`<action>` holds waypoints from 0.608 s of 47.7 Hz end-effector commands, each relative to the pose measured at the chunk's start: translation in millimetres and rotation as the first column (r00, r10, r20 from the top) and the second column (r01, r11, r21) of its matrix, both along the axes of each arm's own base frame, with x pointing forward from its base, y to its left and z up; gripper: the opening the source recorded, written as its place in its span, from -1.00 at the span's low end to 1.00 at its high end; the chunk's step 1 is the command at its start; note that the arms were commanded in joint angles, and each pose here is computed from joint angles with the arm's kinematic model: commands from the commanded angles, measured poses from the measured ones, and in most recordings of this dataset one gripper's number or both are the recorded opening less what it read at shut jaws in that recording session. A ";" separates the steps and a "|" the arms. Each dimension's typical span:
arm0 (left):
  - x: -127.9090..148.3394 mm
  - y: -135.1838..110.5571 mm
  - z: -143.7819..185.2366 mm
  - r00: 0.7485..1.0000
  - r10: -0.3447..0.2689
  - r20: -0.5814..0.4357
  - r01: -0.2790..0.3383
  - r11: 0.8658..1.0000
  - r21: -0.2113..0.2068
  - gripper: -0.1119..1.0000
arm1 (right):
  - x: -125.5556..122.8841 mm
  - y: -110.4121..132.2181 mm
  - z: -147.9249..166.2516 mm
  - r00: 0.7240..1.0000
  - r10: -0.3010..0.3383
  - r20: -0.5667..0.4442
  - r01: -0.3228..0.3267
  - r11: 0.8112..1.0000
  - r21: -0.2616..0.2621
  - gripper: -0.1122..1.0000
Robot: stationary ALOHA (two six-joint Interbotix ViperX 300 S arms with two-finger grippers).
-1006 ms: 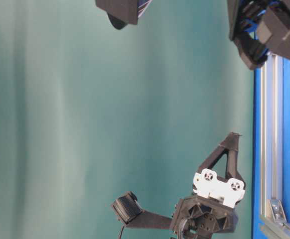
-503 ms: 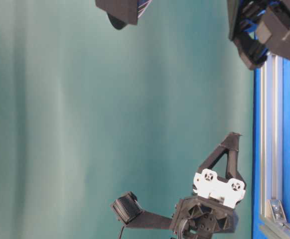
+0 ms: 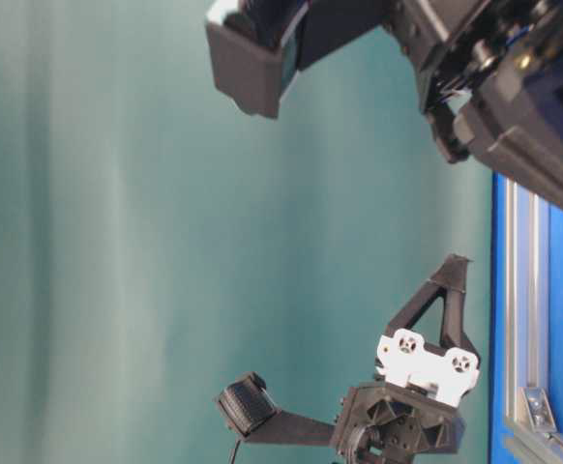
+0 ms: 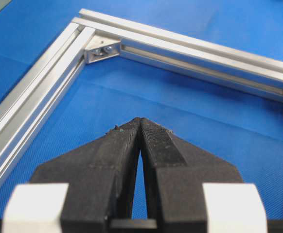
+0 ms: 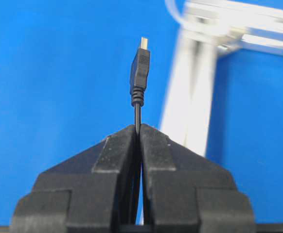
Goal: Insert the wire through the string loop located on the left side.
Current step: 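Carry the cable plug left toward the white zip-tie loop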
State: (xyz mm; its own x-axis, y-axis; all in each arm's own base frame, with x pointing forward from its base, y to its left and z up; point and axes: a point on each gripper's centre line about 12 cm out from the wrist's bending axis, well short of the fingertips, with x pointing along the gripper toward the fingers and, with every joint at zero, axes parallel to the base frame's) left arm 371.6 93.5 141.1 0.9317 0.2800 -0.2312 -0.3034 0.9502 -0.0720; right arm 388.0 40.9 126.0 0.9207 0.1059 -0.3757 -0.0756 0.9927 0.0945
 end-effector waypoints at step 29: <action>1.8 -2.2 12.3 0.999 -0.008 0.036 0.008 1.000 0.009 -0.80 | 37.2 6.0 13.4 0.997 0.008 0.074 -0.008 1.000 0.003 -0.80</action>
